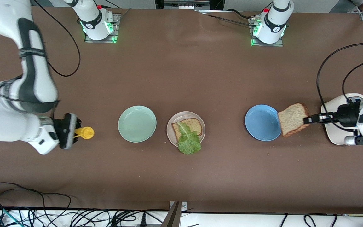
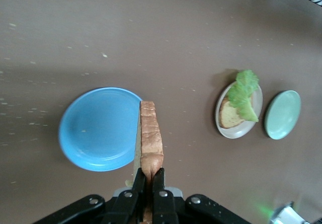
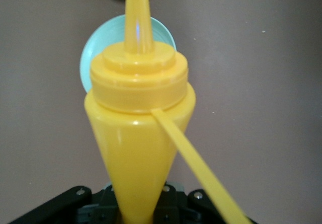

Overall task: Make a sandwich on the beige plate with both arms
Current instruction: 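Return the bottle with the right gripper while the left gripper carries toast, then lower the toast onto the lettuce while the right gripper releases the bottle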

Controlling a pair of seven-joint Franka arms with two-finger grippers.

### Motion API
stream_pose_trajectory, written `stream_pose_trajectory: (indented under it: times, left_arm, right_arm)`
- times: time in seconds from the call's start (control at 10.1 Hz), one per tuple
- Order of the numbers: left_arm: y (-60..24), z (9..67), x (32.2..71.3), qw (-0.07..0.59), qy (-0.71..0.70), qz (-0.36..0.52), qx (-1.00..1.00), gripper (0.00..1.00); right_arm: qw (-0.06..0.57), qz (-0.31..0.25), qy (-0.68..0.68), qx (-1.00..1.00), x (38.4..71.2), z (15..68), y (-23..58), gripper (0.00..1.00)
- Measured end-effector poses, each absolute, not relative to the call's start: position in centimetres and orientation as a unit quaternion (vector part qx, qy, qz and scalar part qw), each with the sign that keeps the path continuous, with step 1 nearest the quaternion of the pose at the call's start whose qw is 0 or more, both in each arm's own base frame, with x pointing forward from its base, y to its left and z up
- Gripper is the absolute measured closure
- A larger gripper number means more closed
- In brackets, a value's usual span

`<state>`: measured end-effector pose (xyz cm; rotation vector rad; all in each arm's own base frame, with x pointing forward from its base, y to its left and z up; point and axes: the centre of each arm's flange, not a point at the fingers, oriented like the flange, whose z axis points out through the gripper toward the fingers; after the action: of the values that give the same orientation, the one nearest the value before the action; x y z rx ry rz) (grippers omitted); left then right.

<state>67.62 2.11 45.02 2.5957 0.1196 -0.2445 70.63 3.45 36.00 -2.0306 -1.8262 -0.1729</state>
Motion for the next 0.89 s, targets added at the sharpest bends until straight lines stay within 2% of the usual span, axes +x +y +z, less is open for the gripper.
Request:
stream_pose_trajectory:
  times: [0.3, 0.6, 0.89]
  left_arm:
    - [-5.4, 39.4, 67.8, 0.346, 0.035, -0.149, 0.926, 0.92]
    - [-9.5, 36.2, 67.0, 0.426, 0.062, -0.171, 0.886, 0.92]
    - [-19.4, 33.6, 66.2, 0.455, 0.094, -0.126, 0.876, 0.92]
  right_arm:
    - [0.317, -0.146, -0.640, -0.684, 66.2, 31.6, -5.2, 0.85]
    - [0.364, -0.228, -0.646, -0.631, 61.5, 26.4, -10.9, 0.85]
    - [0.405, -0.270, -0.634, -0.601, 58.2, 19.6, -12.5, 0.85]
